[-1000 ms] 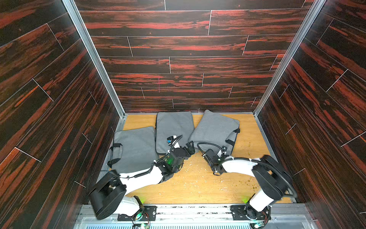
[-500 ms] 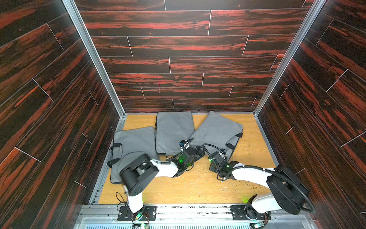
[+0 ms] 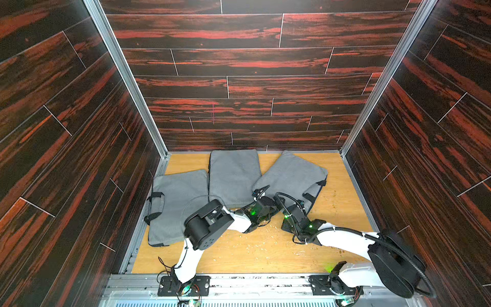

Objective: Put the mouse into the laptop bag
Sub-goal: Zip the zipper on the zippered laptop bag.

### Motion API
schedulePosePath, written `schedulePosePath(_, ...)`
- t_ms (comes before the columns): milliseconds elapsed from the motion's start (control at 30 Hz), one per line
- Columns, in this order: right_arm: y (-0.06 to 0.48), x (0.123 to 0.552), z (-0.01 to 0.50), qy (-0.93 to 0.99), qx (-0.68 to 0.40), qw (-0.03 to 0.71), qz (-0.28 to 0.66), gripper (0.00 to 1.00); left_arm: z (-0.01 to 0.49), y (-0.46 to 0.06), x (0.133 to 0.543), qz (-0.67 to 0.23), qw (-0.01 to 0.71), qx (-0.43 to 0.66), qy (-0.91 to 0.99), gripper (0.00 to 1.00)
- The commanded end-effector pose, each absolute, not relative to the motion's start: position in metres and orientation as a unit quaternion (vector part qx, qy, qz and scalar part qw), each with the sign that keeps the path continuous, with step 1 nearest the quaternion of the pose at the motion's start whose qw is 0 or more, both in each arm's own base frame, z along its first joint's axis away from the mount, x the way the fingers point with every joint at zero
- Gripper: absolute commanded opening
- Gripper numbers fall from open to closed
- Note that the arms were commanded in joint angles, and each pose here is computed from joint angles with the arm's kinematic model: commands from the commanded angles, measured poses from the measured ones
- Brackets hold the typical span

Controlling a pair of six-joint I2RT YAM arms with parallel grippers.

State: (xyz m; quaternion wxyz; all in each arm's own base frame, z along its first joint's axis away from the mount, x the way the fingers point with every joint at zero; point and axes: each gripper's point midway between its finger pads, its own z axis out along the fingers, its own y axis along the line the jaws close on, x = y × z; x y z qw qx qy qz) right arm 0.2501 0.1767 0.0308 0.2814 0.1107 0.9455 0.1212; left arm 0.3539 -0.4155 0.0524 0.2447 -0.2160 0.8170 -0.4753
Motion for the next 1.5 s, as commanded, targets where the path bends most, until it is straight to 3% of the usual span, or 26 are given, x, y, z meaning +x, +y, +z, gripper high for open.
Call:
schedulePosePath(0, 0.175, 0.248, 0.033, 0.944, 0.114, 0.284, 0.127, 0.0, 0.051, -0.423, 0.357, -0.481, 0.238, -0.217, 0.816, 0.71)
schedulePosePath(200, 0.166, 0.247, 0.028, 0.945, 0.126, 0.281, 0.11, 0.0, 0.054, -0.423, 0.367, -0.469, 0.25, -0.204, 0.822, 0.19)
schedulePosePath(267, 0.158, 0.247, 0.025, 0.945, 0.135, 0.28, 0.098, 0.0, 0.056, -0.42, 0.374, -0.462, 0.255, -0.197, 0.826, 0.06)
schedulePosePath(333, 0.145, 0.246, 0.019, 0.946, 0.15, 0.275, 0.087, 0.0, 0.058, -0.413, 0.381, -0.454, 0.263, -0.194, 0.829, 0.0)
schedulePosePath(767, 0.093, 0.24, -0.01, 0.941, 0.214, 0.255, 0.063, 0.0, 0.068, -0.406, 0.41, -0.44, 0.272, -0.144, 0.844, 0.0)
schedulePosePath(1467, 0.101, 0.233, 0.008, 0.939, 0.203, 0.265, 0.088, 0.0, 0.069, -0.392, 0.456, -0.402, 0.278, -0.102, 0.867, 0.0)
